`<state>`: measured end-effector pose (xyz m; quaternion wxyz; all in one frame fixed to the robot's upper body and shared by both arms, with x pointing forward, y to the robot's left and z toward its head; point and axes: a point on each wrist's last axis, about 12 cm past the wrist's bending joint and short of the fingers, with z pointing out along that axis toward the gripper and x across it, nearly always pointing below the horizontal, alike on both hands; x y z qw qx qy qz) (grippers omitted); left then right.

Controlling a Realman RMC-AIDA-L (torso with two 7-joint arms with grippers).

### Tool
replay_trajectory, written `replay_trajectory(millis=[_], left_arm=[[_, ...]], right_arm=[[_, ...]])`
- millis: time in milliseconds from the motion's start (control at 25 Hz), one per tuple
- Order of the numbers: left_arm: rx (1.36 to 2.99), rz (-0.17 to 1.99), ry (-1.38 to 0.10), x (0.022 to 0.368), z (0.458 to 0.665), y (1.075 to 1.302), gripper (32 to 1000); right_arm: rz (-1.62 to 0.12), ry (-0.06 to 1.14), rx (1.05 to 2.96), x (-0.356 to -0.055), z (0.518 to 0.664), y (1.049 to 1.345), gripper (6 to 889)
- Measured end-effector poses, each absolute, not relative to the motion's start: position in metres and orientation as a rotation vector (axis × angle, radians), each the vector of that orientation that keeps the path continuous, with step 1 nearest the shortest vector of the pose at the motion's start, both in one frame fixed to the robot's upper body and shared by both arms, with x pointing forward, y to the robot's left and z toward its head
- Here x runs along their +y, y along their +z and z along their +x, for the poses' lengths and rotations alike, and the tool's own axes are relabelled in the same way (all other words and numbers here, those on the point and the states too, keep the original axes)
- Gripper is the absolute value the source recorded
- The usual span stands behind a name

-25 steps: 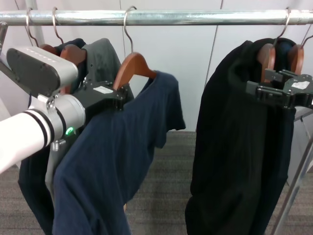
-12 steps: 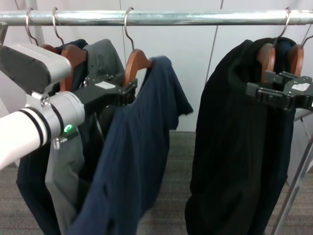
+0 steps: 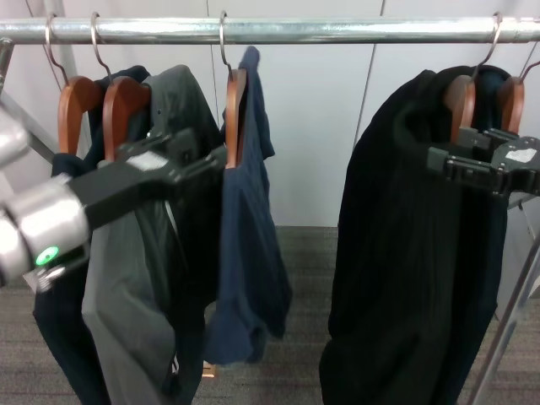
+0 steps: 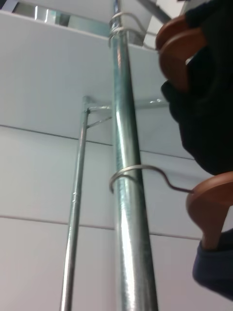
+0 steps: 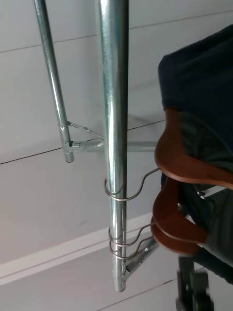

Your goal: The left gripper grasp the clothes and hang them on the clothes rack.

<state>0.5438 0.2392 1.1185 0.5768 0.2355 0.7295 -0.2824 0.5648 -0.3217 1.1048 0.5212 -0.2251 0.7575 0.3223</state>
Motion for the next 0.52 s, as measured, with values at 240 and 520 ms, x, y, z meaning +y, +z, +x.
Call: replay_trajectory(millis=[240, 520], left_arm=[[1.698, 0.564, -0.668, 0.271, 0.503, 1.118, 639], [1.673, 0.594, -0.698, 0.275, 0.493, 1.118, 639]], right_arm=[[-0.526, 0.763, 1.826, -0.325, 0.562, 1.102, 818], [-0.531, 0.765, 1.821, -0.323, 0.564, 1.103, 818]])
